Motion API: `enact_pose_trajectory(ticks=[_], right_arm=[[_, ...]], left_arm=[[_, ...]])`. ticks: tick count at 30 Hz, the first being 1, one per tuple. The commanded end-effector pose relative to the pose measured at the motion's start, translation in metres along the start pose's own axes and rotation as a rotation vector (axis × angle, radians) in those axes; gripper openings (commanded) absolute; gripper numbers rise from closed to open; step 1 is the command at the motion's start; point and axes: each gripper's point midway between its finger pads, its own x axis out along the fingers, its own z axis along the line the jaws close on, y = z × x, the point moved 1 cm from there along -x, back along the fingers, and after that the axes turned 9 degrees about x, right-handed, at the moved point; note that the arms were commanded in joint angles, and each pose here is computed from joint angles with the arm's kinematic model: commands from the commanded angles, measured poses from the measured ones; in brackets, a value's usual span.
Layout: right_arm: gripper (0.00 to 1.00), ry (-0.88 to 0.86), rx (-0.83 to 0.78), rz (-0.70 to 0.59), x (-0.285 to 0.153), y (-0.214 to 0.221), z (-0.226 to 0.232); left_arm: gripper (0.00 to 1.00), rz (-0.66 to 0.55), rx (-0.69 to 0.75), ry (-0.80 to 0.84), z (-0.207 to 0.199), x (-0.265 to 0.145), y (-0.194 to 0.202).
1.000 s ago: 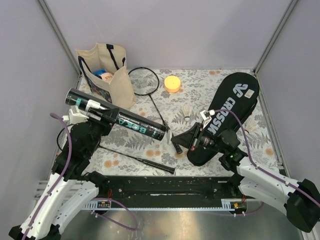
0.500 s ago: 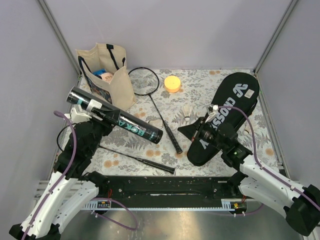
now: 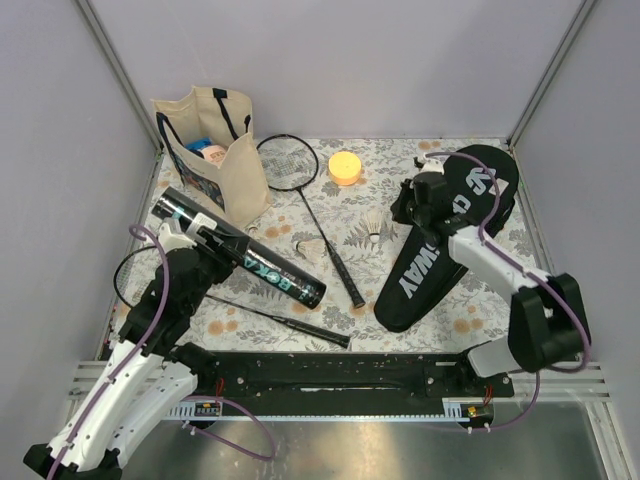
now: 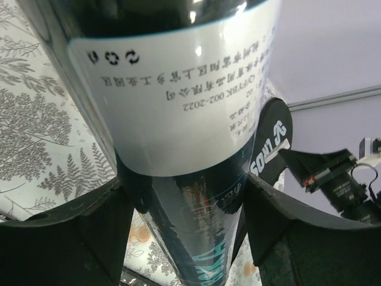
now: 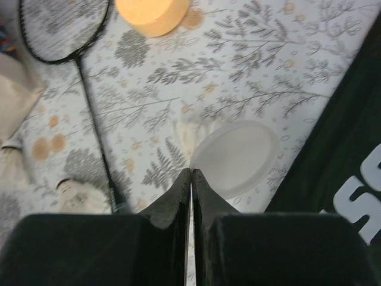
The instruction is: Pack up the badminton gear
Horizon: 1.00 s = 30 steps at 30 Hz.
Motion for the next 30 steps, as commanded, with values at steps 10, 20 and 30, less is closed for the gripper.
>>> enact_pose_trajectory(ticks=[10, 20, 30], right_arm=[[0.15, 0.164, -0.015, 0.194, 0.091, -0.005, -0.048], [0.56, -0.118, -0.133, 0.344, 0.093, -0.016, -0.004], [0.72, -0.369, -0.252, 0.526, 0.100, 0.008, 0.035]], left_arm=[[0.50, 0.080, -0.038, 0.028, -0.002, 0.007, 0.010], [0.51, 0.104, -0.036, 0.036, -0.003, 0.004, 0.008], [0.51, 0.148, -0.011, 0.030, -0.001, 0.005, 0.015]])
